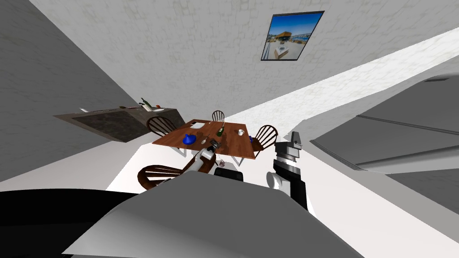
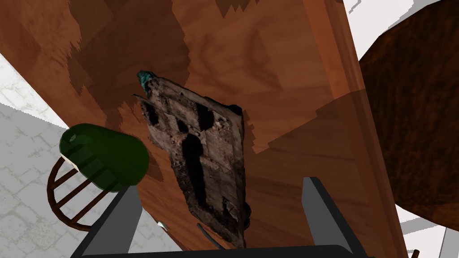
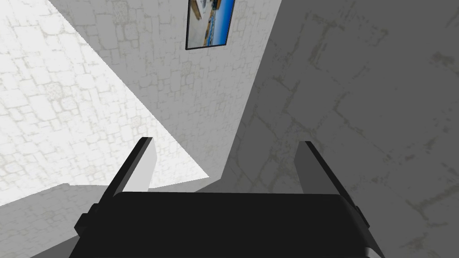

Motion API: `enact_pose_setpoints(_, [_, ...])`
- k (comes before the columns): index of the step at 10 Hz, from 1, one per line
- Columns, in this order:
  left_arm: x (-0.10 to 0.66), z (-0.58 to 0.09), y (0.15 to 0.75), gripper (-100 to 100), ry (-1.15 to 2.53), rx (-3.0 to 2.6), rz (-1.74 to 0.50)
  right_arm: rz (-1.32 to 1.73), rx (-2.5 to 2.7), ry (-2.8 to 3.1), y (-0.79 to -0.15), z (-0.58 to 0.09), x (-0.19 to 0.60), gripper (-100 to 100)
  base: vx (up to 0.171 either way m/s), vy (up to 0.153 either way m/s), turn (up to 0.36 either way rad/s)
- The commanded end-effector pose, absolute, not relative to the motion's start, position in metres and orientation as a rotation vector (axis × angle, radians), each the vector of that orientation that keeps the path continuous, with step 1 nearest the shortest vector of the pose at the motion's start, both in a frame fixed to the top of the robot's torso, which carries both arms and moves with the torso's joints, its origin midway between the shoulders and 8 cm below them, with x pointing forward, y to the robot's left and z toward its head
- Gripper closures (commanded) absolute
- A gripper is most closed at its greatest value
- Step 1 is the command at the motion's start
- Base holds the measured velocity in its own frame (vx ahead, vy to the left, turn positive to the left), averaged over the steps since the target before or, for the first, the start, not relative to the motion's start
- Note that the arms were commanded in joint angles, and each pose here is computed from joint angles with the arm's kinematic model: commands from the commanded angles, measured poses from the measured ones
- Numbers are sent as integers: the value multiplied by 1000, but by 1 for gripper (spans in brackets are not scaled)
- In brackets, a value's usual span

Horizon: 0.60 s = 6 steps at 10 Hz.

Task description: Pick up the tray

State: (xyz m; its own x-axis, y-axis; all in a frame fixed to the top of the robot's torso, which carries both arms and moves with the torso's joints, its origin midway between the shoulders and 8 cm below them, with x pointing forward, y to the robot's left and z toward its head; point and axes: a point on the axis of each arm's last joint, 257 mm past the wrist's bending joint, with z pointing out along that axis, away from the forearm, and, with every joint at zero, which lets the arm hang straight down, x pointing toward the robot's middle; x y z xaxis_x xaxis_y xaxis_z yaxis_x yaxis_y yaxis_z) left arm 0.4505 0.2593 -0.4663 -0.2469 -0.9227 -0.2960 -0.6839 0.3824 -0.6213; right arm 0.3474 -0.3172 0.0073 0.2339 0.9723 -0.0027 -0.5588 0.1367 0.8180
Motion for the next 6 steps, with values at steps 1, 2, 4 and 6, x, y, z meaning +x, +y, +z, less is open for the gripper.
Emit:
enact_pose_setpoints(1, [450, -466, 259, 0, 2017, -1376, -490, 1224, 805, 638, -317, 7, 347, 0, 0, 0, 0])
enact_pose_setpoints(2, [452, -470, 265, -100, 2009, -1384, -486, 1224, 805, 638, -317, 7, 347, 0, 2, -8, -71])
enact_pose_setpoints(4, [454, -475, 275, -100, 1999, -1397, -480, 1224, 805, 638, -317, 7, 347, 0, 1, -12, -72])
enact_pose_setpoints(6, [455, -478, 281, -100, 1991, -1405, -477, 1224, 805, 638, -317, 7, 347, 0, 1, -11, -54])
